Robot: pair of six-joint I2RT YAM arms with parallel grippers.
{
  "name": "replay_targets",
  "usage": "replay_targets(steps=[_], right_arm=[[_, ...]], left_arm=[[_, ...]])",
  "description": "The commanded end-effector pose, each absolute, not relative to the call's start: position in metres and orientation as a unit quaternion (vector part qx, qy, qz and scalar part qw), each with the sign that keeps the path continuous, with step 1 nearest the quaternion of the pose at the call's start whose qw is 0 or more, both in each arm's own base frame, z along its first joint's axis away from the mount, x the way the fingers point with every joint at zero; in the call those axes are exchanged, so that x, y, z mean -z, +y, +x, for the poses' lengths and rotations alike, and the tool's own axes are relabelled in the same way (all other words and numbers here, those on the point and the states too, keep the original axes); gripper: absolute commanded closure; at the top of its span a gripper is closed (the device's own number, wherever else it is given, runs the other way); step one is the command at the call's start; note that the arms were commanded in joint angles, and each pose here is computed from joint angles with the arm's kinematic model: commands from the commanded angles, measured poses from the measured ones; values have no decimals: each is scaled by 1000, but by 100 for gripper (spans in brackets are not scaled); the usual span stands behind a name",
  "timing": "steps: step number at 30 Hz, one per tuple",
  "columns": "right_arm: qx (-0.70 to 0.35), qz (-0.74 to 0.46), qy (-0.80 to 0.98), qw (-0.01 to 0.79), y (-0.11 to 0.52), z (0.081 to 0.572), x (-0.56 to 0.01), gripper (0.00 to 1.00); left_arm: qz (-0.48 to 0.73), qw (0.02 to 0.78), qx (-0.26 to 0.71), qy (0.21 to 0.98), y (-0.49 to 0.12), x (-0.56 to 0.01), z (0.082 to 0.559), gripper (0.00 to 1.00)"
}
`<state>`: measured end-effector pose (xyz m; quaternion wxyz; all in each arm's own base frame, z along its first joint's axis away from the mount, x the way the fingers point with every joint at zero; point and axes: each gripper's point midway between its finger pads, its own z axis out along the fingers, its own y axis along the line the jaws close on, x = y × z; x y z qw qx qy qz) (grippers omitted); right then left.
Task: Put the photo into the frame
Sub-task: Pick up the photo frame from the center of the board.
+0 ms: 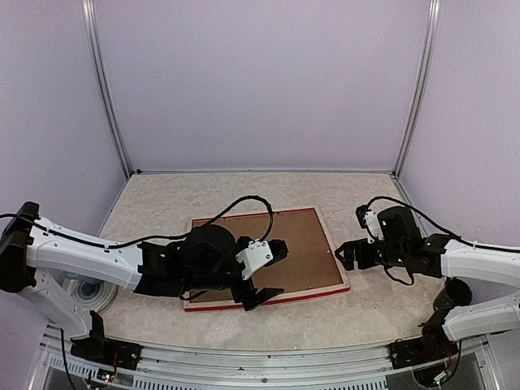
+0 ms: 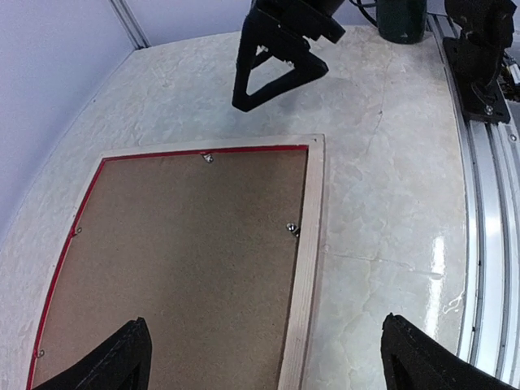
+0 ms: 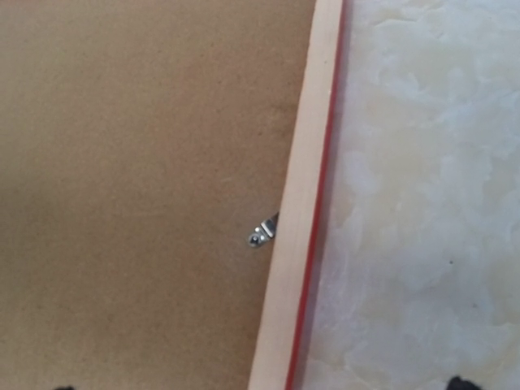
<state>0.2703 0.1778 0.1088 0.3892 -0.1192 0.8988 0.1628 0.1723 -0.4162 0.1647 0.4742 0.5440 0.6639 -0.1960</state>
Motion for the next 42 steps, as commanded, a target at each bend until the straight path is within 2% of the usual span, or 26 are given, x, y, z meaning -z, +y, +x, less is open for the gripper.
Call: replay_targets(steps=[1, 7, 11, 19, 29, 35, 42], right_arm=[[-161, -111, 900, 391, 175, 272, -110, 1], [-149, -114, 903, 386, 170, 269, -107, 1], [-148, -110, 902, 389, 168, 268, -108, 1], [-154, -107, 903, 388, 165, 263, -107, 1], [-164, -104, 905, 378, 168, 260, -101, 1], [-168, -103, 906, 374, 169, 259, -98, 1], [-166, -102, 907, 372, 167, 258, -95, 1]], left_arm=[[578, 451, 203, 649, -412, -135, 171, 4], [595, 425, 182, 658, -414, -109, 181, 5], [616, 381, 186, 664, -422, -79, 176, 12], [620, 360, 175, 675, -419, -53, 180, 19], [625, 340, 167, 683, -418, -34, 178, 39], [618, 339, 157, 692, -417, -26, 182, 43], [611, 346, 146, 697, -416, -26, 188, 55]])
